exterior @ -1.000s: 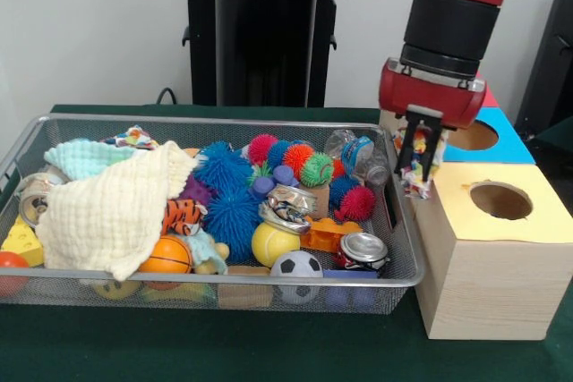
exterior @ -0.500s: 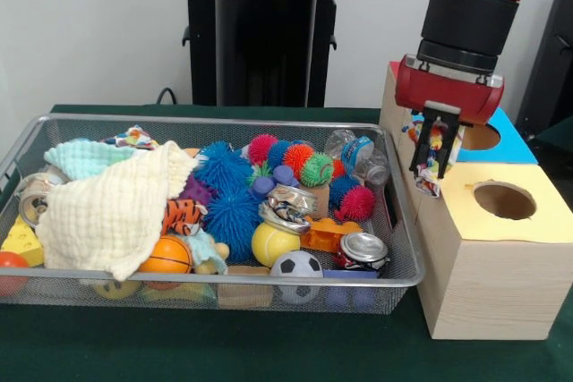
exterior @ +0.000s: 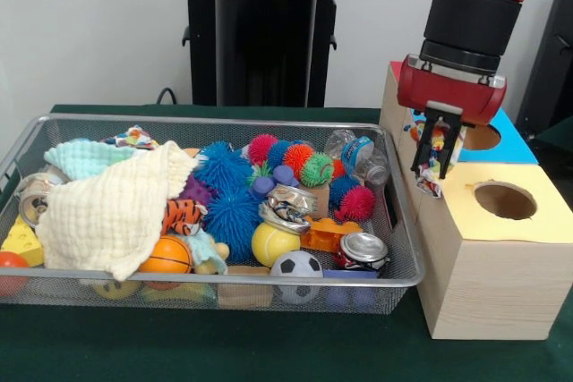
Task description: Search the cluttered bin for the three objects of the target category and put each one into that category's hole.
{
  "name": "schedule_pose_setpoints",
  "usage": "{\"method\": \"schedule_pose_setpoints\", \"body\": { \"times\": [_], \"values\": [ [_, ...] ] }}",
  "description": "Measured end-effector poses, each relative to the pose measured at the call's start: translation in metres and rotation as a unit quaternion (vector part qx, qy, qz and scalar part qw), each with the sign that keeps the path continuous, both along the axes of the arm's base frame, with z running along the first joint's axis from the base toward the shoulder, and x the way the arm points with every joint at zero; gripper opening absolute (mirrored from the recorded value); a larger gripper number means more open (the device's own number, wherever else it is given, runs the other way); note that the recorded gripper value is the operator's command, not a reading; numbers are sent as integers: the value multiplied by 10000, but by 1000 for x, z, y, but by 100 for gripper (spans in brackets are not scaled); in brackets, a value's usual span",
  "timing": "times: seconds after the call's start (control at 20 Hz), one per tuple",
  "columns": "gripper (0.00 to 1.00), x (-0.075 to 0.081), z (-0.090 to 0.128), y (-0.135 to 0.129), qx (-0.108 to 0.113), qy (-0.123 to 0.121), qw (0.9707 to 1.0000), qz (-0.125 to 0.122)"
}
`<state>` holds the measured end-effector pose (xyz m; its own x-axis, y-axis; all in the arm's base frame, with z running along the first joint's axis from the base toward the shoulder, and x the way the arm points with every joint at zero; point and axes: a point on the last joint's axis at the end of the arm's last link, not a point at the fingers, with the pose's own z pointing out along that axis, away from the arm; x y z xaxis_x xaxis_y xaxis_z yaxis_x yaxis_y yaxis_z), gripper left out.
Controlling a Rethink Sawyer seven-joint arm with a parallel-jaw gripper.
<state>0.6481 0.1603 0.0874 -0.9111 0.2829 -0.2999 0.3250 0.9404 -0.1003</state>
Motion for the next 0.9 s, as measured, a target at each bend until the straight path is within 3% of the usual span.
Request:
{"method": "schedule_pose_setpoints", "body": {
  "times": [0.9],
  "values": [
    [0,3,-1,-4,-124,-35,9999,-67]
  ]
}}
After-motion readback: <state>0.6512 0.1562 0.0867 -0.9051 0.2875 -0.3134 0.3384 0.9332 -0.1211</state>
